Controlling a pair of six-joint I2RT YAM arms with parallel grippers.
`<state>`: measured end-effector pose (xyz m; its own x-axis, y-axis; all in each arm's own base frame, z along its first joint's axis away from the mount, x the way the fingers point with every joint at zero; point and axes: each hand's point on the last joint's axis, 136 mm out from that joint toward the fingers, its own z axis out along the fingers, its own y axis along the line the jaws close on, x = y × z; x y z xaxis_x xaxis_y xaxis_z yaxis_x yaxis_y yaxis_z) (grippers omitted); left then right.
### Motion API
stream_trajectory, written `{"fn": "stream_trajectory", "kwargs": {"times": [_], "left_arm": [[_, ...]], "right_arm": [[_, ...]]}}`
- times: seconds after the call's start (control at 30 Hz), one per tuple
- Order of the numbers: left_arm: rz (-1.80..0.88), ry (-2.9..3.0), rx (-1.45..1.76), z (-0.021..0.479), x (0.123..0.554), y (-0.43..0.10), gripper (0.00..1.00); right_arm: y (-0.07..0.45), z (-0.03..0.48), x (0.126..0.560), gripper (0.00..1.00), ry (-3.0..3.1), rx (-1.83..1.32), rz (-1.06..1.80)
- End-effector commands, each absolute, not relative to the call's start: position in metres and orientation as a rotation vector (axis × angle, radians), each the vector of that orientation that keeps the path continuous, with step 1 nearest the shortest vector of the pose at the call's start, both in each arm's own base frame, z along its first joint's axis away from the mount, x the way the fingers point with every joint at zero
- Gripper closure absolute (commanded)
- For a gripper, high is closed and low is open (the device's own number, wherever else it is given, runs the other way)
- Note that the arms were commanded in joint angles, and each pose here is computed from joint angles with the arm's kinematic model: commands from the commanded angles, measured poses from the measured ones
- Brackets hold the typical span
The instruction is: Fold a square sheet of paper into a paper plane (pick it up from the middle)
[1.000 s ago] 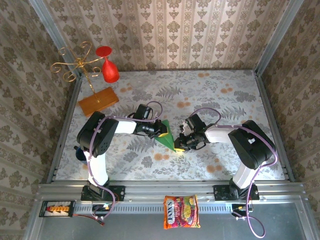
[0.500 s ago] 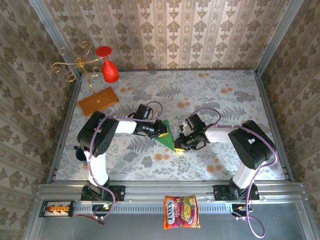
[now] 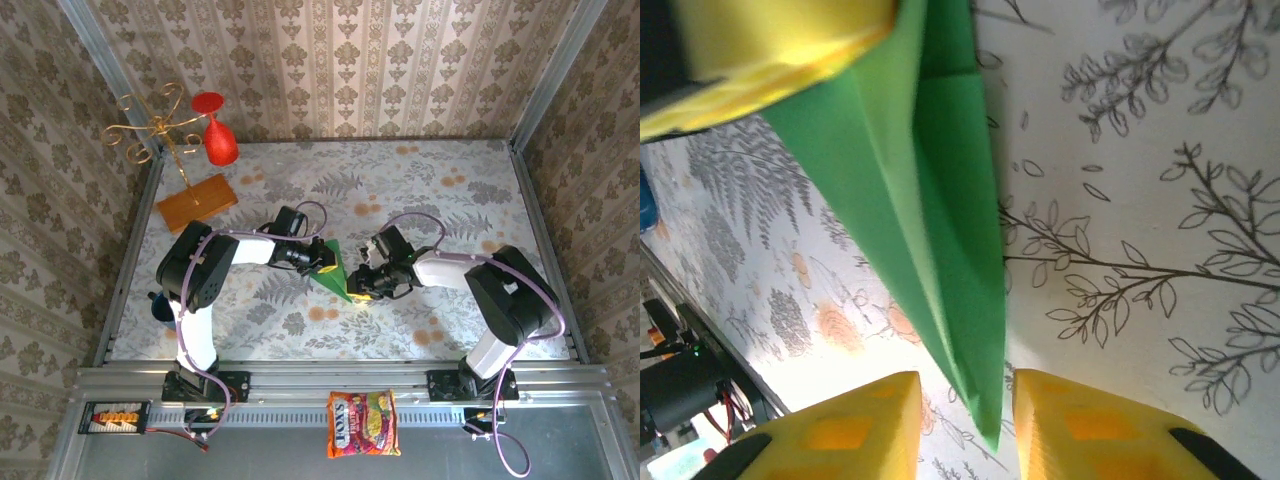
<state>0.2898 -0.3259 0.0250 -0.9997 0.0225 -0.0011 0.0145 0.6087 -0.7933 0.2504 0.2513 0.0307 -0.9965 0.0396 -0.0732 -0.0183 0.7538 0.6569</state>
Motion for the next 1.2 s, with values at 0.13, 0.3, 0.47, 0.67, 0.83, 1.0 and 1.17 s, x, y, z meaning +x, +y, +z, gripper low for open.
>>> {"fn": "stream_trajectory", "kwargs": {"times": [0.13, 0.3, 0.47, 0.67, 0.83, 1.0, 1.17], "left_arm": [[1.157, -2.826, 0.064, -0.012, 0.280, -0.307, 0.89], [1.155, -2.832, 0.072, -0.012, 0.281, -0.307, 0.89], [1.155, -2.831, 0.074, -0.011, 0.281, -0.307, 0.89], [1.150, -2.829, 0.072, -0.011, 0.279, -0.306, 0.89], [1.160, -2.829, 0.065, -0.009, 0.280, -0.308, 0.89], [1.162, -2.826, 0.066, -0.009, 0.280, -0.308, 0.88], [1.163, -2.827, 0.070, -0.008, 0.280, -0.308, 0.88]], "right_arm": [[0.240, 0.049, 0.266, 0.60, 2.819, -0.003, 0.943], [0.253, 0.044, 0.276, 0.57, 2.840, -0.019, 0.955], [0.260, 0.034, 0.282, 0.56, 2.872, -0.030, 0.914], [0.257, 0.026, 0.285, 0.57, 2.889, -0.031, 0.849], [0.262, 0.019, 0.286, 0.62, 2.904, -0.060, 0.847], [0.267, 0.016, 0.290, 0.64, 2.904, -0.078, 0.847], [0.271, 0.015, 0.291, 0.70, 2.903, -0.097, 0.855]]}}
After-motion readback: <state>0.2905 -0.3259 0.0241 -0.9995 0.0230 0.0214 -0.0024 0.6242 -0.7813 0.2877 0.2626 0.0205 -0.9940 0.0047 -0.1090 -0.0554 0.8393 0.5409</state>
